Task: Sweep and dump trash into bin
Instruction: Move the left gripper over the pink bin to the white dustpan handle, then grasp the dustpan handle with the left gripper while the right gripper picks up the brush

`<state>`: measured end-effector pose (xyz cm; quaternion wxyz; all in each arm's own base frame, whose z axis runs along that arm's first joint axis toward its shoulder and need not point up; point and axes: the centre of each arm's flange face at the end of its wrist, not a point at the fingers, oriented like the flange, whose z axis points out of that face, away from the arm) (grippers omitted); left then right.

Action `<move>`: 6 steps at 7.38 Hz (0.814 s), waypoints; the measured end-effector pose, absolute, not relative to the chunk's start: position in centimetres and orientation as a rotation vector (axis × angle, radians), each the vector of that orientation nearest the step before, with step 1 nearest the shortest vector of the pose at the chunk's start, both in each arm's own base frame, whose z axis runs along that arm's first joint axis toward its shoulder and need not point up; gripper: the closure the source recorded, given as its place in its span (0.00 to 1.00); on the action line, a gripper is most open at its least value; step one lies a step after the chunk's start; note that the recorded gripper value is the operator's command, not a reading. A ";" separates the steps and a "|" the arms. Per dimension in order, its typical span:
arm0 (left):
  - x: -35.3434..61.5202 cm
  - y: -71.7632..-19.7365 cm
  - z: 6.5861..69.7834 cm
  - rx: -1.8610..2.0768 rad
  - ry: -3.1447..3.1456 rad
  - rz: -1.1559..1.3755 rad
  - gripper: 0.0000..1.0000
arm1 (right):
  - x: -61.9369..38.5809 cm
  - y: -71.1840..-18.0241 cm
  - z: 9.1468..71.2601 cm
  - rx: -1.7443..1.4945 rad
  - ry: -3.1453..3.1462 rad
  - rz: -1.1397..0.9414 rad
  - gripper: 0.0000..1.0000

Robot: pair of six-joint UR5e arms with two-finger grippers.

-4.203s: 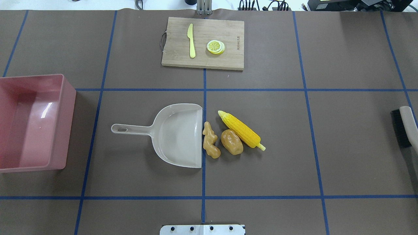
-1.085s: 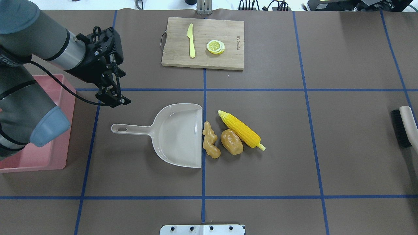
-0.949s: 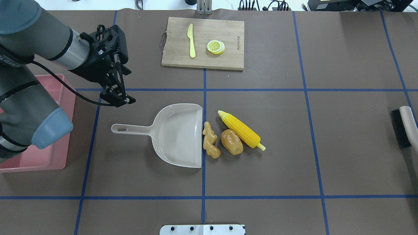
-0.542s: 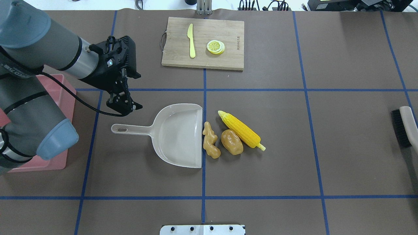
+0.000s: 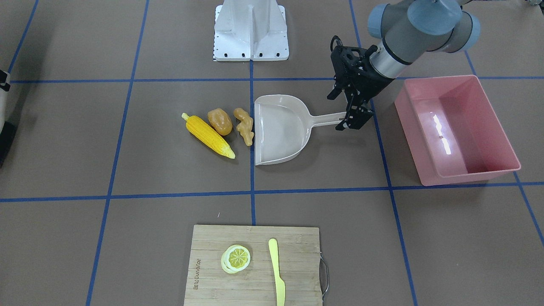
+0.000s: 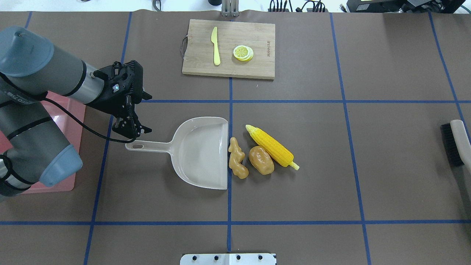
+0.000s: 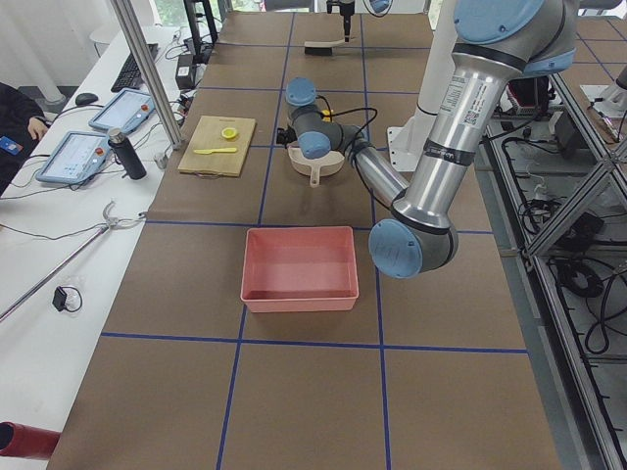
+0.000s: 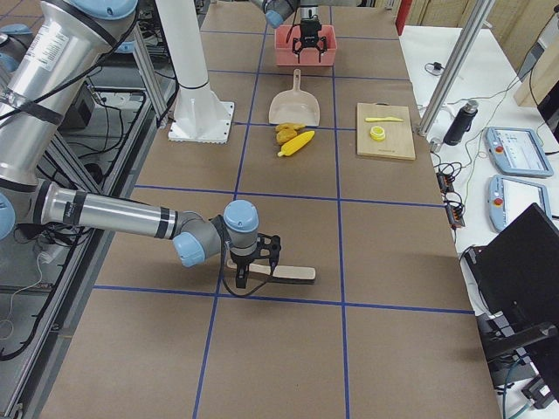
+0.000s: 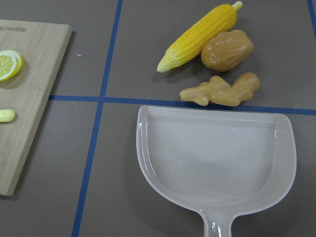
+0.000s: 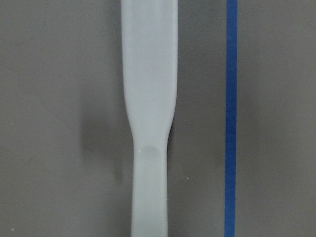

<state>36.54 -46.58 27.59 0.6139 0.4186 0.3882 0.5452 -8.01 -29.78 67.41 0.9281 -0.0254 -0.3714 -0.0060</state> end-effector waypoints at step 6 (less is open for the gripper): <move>42.9 -44.0 35.2 1.067 1.091 1.204 0.02 | -10.0 -29.1 67.7 -0.079 -0.752 -0.075 1.00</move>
